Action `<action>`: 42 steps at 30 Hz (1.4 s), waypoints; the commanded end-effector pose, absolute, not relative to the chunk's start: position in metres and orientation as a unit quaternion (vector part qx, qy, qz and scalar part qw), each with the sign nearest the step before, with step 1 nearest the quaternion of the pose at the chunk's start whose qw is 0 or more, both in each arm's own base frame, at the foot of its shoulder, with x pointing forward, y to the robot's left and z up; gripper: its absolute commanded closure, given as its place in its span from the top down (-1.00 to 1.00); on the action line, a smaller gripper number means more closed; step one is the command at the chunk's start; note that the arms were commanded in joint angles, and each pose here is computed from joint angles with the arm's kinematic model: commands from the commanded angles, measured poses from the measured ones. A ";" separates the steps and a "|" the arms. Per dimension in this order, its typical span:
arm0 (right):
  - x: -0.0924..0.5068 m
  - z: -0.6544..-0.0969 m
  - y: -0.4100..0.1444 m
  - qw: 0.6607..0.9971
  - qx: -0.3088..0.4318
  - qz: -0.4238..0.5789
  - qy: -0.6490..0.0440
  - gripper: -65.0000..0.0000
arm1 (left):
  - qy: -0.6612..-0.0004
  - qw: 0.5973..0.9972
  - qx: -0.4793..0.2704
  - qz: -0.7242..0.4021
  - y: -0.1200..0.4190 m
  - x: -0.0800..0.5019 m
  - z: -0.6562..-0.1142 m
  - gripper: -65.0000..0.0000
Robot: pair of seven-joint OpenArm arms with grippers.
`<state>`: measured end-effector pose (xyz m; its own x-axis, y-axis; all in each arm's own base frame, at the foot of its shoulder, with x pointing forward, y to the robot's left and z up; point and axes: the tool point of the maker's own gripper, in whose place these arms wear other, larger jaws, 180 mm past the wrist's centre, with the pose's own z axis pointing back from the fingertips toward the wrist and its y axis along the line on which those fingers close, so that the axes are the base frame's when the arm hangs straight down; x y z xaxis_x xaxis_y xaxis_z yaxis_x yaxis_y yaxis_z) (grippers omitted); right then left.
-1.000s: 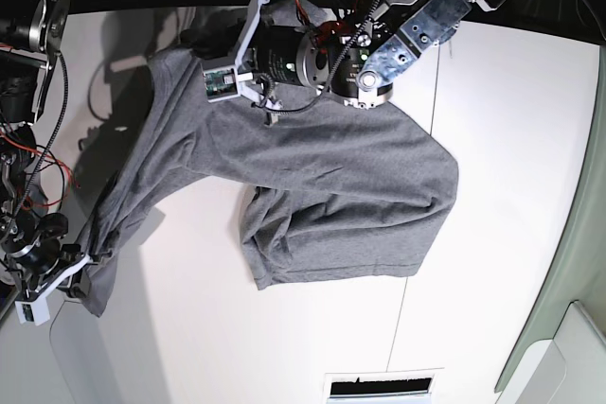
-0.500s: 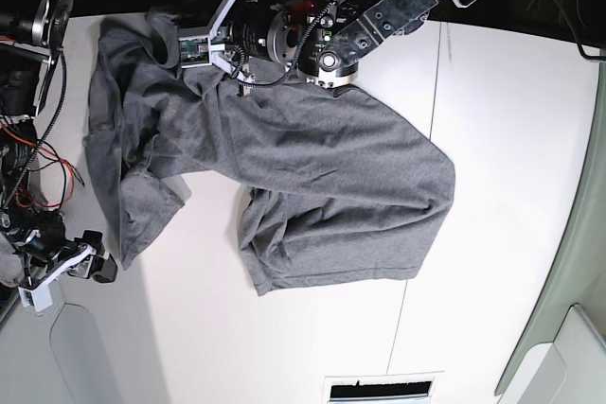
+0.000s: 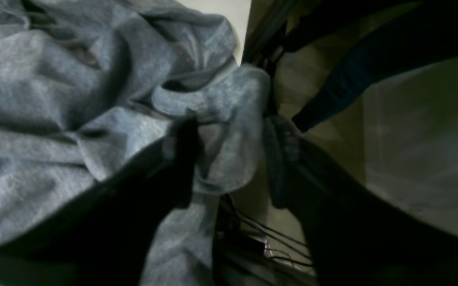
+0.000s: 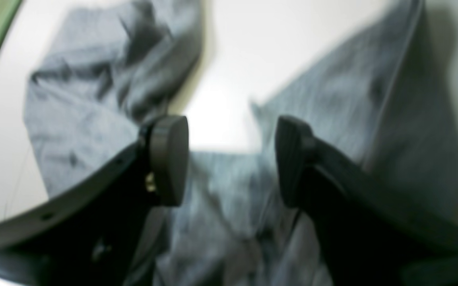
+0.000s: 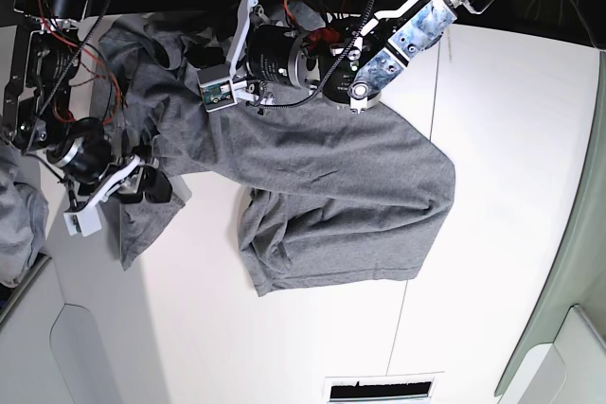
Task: Layout the t-shirt on the table in an organized manner, then fold the t-shirt properly
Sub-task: 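Drag the grasped shirt with the left gripper back across the table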
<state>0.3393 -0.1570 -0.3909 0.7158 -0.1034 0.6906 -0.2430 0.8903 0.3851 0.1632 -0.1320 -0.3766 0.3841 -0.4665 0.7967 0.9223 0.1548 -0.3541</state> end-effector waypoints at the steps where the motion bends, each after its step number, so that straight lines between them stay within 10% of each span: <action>1: 0.342 -0.382 -0.158 0.889 0.235 0.038 -0.391 0.05 | -0.278 0.699 -0.452 -0.480 -0.138 0.166 -0.361 -0.02; 7: 0.310 -0.395 -0.158 0.894 0.237 0.027 -0.380 -0.03 | -0.285 0.684 -0.489 -0.460 -0.130 0.169 -0.324 -0.02; 13: 0.297 -0.385 -0.173 0.891 0.215 0.014 -0.399 -1.00 | -0.395 0.715 -0.414 -0.402 -0.068 0.249 -0.298 -0.03; 23: 0.282 -0.410 -0.178 0.909 0.202 0.012 -0.365 -1.00 | -0.490 0.792 -0.229 -0.283 0.051 0.397 -0.331 -0.95; 42: 0.231 -0.468 -0.215 0.946 0.140 0.026 -0.290 -1.00 | -0.288 0.950 -0.084 -0.089 0.206 0.412 -0.472 -0.97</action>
